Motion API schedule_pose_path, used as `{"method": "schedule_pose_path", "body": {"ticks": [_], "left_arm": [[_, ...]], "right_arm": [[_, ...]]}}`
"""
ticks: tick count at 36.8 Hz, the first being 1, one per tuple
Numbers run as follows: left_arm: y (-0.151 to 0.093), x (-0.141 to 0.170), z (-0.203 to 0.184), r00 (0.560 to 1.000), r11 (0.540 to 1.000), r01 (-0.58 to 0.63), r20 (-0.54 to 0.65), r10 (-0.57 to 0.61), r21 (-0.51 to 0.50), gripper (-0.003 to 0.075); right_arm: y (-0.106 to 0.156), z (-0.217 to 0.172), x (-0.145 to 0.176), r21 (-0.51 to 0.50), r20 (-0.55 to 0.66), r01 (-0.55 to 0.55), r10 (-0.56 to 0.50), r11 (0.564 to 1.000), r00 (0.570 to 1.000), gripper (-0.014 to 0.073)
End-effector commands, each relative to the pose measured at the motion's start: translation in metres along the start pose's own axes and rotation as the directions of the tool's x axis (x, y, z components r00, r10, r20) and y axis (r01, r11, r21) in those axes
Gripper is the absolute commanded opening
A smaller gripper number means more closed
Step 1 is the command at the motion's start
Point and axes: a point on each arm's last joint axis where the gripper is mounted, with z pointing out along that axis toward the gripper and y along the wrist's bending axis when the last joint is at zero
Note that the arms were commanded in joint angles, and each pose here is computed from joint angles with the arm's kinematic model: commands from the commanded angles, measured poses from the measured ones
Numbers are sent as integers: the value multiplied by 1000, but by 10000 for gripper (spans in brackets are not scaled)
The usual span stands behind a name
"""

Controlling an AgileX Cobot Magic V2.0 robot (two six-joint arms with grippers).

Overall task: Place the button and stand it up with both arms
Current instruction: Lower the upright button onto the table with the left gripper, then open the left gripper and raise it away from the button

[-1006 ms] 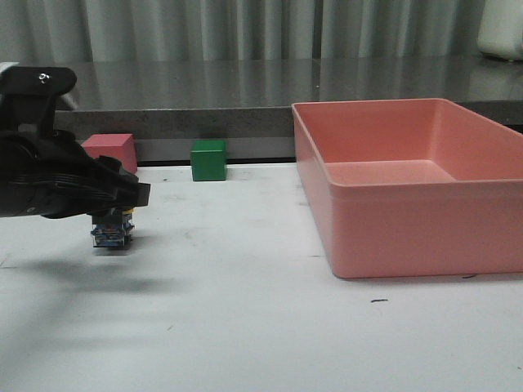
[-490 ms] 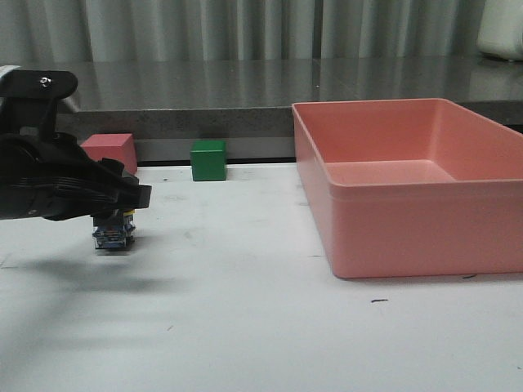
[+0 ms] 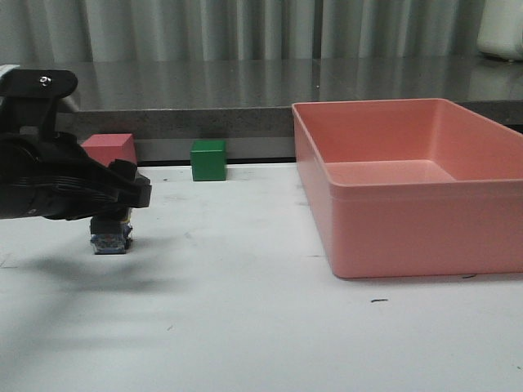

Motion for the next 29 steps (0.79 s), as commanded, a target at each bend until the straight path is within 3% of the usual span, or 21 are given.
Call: {"method": "schedule_pose_path", "body": {"ticks": [1,5,9,23,26,29], "left_arm": [[-8,-33,-10,987,1000,10,161,-14,23,527],[-17,-48,-21,977,998,6,212,-18,57,522],[-23,-61,-31,970,997,6,240,-25,79,468],[-24,-77,-49,977,995,-8,215,-14,101,55],[-24,-80,-53,978,994,-7,206,-15,105,-7],[-25,-82,-58,982,993,-20,189,-2,117,-20]], "right_arm": [[1,-4,-16,-9,108,27,-25,1000,994,-68],[1,-4,-16,-9,108,27,-25,1000,994,-68],[1,-4,-16,-9,108,27,-25,1000,994,-68],[1,-4,-16,-9,108,27,-25,1000,994,-68],[1,-4,-16,-9,108,27,-25,1000,994,-68],[1,-4,-16,-9,108,27,-25,1000,994,-68]]}}
